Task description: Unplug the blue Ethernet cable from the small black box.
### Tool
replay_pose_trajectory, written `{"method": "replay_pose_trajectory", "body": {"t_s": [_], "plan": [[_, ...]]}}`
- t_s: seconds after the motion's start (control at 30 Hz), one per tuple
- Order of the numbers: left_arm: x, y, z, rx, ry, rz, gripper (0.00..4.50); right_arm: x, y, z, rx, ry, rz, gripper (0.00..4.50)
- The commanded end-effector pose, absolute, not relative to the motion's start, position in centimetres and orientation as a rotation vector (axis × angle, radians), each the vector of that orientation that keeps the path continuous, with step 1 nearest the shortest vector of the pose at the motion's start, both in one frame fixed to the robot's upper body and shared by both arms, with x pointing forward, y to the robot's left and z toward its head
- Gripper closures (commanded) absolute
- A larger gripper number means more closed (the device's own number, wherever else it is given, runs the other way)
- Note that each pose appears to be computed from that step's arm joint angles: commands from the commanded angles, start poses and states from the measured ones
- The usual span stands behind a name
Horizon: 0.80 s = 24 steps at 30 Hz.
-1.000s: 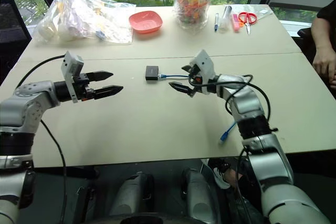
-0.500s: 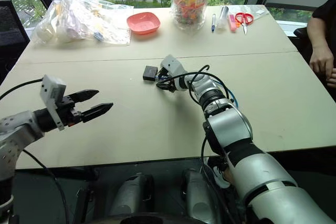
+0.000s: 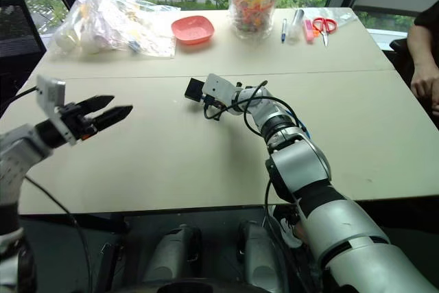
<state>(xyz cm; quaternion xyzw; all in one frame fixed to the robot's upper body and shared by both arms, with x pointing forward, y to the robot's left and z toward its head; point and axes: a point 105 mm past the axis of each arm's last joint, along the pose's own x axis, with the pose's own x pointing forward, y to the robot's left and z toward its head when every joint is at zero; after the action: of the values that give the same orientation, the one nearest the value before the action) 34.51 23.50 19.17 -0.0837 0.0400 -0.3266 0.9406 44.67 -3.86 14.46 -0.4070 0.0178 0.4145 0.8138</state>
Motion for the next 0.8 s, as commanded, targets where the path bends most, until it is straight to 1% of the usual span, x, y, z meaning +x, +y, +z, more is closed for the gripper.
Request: {"method": "replay_pose_trajectory", "body": {"t_s": [0.03, 0.13, 0.23, 0.43, 0.6, 0.7, 0.77, 0.8], "plan": [[37.7, 21.8, 19.5, -0.208, 0.067, -0.787, 0.00, 44.2, -2.8, 17.9, -0.981, -0.211, 0.878, 4.46], [40.4, 19.8, 19.7, -0.257, 0.076, -0.862, 0.00, 43.3, -2.6, 19.0, -1.058, -0.370, 0.853, 4.46], [41.6, 17.8, 20.7, -0.307, 0.070, -0.949, 0.00, 42.1, -2.3, 19.3, -1.089, -0.460, 0.873, 4.46], [42.5, 14.9, 22.1, -0.309, 0.064, -1.039, 0.00, 41.1, -2.7, 19.9, -1.116, -0.509, 0.848, 4.46], [42.4, 13.1, 22.2, -0.288, 0.088, -1.108, 0.00, 40.6, -2.6, 20.7, -1.115, -0.554, 0.806, 4.46], [42.5, 12.5, 22.4, -0.313, 0.081, -1.110, 0.77, 40.2, -2.3, 20.9, -1.116, -0.565, 0.802, 4.50], [42.4, 12.4, 22.5, -0.323, 0.080, -1.126, 1.67, 40.0, -2.3, 20.8, -1.123, -0.567, 0.800, 4.50], [42.3, 12.3, 22.5, -0.327, 0.080, -1.133, 2.19, 40.0, -2.3, 20.8, -1.126, -0.565, 0.800, 4.50]]}}
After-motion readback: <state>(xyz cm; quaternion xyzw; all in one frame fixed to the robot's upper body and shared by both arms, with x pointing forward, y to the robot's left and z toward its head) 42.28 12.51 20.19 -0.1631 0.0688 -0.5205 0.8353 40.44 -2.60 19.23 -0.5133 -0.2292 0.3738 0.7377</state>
